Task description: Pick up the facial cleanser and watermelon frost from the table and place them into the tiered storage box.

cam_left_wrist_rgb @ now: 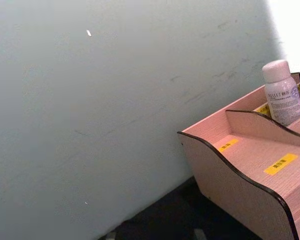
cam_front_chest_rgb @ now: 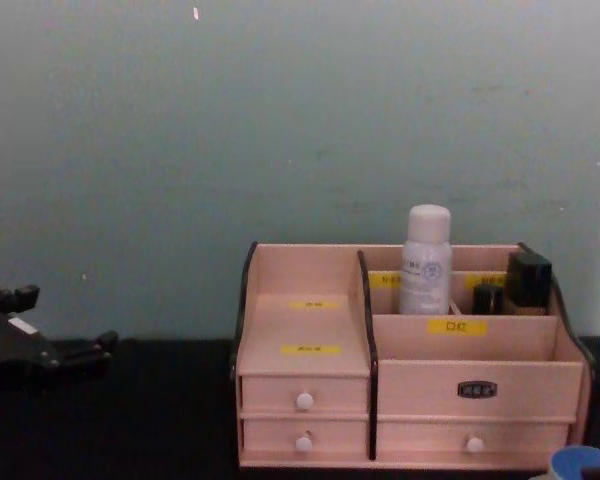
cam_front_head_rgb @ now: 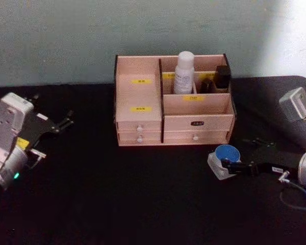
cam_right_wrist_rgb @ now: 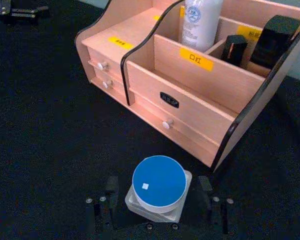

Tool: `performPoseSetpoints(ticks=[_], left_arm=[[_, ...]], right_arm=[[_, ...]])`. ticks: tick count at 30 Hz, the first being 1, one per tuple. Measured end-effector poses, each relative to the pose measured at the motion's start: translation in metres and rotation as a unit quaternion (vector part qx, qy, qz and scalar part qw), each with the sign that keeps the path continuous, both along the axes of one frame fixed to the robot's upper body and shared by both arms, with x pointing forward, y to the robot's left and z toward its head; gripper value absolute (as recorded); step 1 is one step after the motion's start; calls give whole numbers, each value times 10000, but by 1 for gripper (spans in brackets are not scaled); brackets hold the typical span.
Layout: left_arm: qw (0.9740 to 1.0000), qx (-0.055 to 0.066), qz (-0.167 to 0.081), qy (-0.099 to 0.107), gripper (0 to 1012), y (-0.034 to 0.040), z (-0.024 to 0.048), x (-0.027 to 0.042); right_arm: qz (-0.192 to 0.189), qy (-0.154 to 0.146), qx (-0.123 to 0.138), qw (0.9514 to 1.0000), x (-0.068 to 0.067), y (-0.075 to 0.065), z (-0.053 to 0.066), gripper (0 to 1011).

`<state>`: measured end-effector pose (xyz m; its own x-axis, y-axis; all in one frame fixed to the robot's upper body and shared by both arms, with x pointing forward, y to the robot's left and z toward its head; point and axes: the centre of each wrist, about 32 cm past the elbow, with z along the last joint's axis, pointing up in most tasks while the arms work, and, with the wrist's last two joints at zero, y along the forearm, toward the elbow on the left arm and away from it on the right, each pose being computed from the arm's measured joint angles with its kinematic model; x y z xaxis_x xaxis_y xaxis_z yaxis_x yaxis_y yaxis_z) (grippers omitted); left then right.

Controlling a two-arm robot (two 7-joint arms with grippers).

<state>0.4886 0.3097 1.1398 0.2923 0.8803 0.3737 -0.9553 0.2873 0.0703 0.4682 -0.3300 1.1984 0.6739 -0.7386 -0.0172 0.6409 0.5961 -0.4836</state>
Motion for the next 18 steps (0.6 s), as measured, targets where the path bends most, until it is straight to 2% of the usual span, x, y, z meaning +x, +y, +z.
performPoseSetpoints(ticks=[18], left_arm=[[10000, 0, 0, 0, 1001, 0, 0, 0]], right_arm=[[53, 137, -54, 9999, 60, 29, -80, 1000]])
